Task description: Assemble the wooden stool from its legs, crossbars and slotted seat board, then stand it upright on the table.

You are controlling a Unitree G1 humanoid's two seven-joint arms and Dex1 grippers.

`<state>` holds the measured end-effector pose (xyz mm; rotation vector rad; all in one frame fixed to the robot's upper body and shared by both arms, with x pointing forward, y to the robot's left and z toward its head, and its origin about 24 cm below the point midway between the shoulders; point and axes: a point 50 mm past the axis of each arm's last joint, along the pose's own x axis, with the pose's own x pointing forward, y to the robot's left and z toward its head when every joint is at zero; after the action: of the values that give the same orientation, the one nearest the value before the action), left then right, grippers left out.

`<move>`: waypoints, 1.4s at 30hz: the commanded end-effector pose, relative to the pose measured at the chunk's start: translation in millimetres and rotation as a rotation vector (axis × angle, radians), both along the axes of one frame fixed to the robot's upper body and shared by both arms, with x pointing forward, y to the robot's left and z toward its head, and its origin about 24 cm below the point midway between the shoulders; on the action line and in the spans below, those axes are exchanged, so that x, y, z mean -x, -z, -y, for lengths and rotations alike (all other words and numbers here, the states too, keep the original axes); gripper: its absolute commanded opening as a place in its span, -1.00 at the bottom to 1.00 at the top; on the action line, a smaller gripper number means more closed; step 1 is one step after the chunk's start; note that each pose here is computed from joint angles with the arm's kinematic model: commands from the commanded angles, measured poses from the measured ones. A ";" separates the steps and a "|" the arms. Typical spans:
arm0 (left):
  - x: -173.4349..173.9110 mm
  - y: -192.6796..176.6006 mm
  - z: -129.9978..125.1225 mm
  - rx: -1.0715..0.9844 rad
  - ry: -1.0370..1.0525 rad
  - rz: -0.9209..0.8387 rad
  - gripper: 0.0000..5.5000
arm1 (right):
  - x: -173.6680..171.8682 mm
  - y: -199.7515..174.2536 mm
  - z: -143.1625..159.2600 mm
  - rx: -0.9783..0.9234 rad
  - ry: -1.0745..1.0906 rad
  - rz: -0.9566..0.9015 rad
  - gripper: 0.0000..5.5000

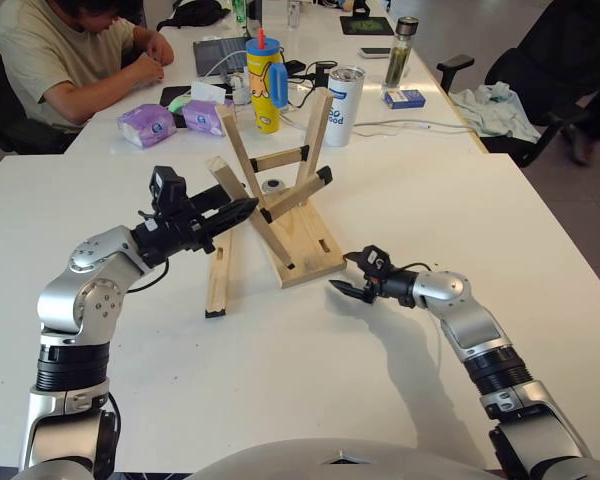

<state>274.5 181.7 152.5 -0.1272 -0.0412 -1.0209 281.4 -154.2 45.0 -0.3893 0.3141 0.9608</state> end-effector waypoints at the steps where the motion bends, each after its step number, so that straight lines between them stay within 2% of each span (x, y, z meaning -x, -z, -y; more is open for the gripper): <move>1: -3.6 0.1 2.8 -0.032 0.010 0.034 -0.25 | -2.1 -14.6 -13.4 -0.096 -0.030 0.028 0.25; 5: -7.1 -1.0 0.7 -0.046 0.007 0.051 -0.25 | -4.9 -24.3 -26.2 -0.293 0.043 -0.025 0.25; 9: -11.3 2.4 2.2 -0.079 0.019 0.059 -0.25 | -9.8 -16.0 -39.5 -0.342 0.156 -0.078 0.25; 13: -14.6 9.4 6.5 -0.156 0.053 0.075 -0.25 | -6.2 5.1 -46.0 -0.240 0.210 -0.151 0.25; 20: -20.8 12.1 1.3 -0.274 0.109 0.069 -0.25 | 7.5 27.4 -37.7 -0.075 0.172 -0.261 0.25; 24: -18.8 32.0 -2.4 -0.366 0.169 -0.042 -0.25 | 13.0 32.3 -39.3 -0.058 0.155 -0.314 0.25; 28: -13.7 50.2 -4.1 -0.439 0.167 -0.068 -0.25 | 18.2 33.8 -45.5 -0.063 0.130 -0.342 0.25; 38: -20.4 56.6 -4.5 -0.444 0.100 -0.077 -0.25 | 18.4 32.5 -51.2 -0.070 0.125 -0.346 0.25; 39: -24.6 56.0 -4.2 -0.425 0.084 -0.091 -0.11 | 18.1 32.3 -51.8 -0.070 0.125 -0.345 0.25; 42: -33.3 66.4 -3.2 -0.482 0.076 -0.171 0.05 | 16.9 32.9 -52.3 -0.060 0.129 -0.342 0.25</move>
<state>304.2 185.2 93.5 0.1953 0.2915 -1.0740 278.7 -97.6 42.7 -0.1606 0.4359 0.9198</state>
